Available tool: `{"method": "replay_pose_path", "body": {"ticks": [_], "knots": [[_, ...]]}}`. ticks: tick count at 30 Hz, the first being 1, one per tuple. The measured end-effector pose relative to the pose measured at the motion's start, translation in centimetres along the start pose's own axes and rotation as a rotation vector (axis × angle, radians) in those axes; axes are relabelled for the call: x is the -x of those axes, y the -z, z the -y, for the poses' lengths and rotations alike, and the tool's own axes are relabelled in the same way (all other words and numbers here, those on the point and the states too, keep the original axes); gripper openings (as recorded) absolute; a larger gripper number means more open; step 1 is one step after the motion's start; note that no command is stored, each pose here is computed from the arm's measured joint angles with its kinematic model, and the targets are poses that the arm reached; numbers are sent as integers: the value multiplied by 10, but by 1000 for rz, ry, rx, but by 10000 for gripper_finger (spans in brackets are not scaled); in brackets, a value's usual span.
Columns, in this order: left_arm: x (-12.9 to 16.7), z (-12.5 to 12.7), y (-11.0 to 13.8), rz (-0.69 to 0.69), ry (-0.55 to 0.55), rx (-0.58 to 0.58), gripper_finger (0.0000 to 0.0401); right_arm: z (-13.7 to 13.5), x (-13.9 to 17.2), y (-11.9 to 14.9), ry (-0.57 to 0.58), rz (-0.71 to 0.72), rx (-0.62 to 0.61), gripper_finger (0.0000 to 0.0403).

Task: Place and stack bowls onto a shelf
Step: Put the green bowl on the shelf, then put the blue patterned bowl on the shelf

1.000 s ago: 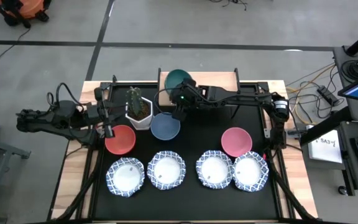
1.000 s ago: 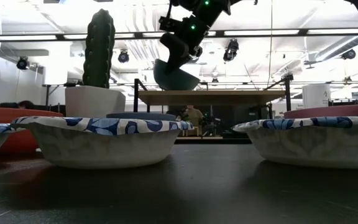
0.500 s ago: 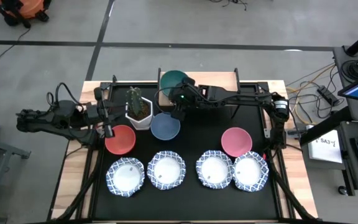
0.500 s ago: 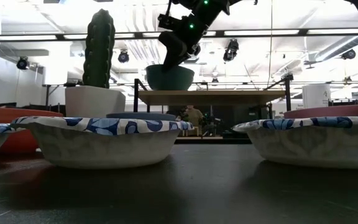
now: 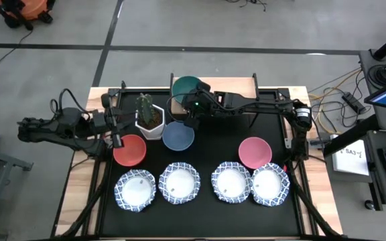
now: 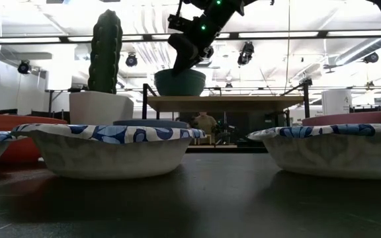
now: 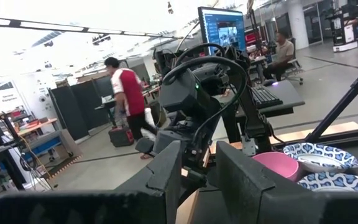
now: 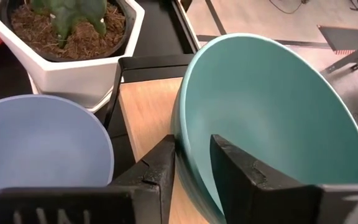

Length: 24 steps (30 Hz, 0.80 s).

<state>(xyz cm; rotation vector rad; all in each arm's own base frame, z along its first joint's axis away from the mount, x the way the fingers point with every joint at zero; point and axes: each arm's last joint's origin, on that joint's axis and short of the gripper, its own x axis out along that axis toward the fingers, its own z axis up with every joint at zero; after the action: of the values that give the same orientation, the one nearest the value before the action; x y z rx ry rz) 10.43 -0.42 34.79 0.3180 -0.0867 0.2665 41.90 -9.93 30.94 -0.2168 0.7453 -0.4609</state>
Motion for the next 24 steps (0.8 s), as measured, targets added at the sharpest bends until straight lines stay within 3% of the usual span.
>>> {"method": "replay_pose_path", "body": {"ticks": [11,18,24], "knots": [[-2,0,-1,11,-4,4,84,1,7,-7,2,26,-12,164],[-4,2,-1,5,-2,1,84,0,31,-17,-9,86,-20,188],[-8,4,0,-2,1,-2,84,-2,71,-19,-44,79,-11,186]]}}
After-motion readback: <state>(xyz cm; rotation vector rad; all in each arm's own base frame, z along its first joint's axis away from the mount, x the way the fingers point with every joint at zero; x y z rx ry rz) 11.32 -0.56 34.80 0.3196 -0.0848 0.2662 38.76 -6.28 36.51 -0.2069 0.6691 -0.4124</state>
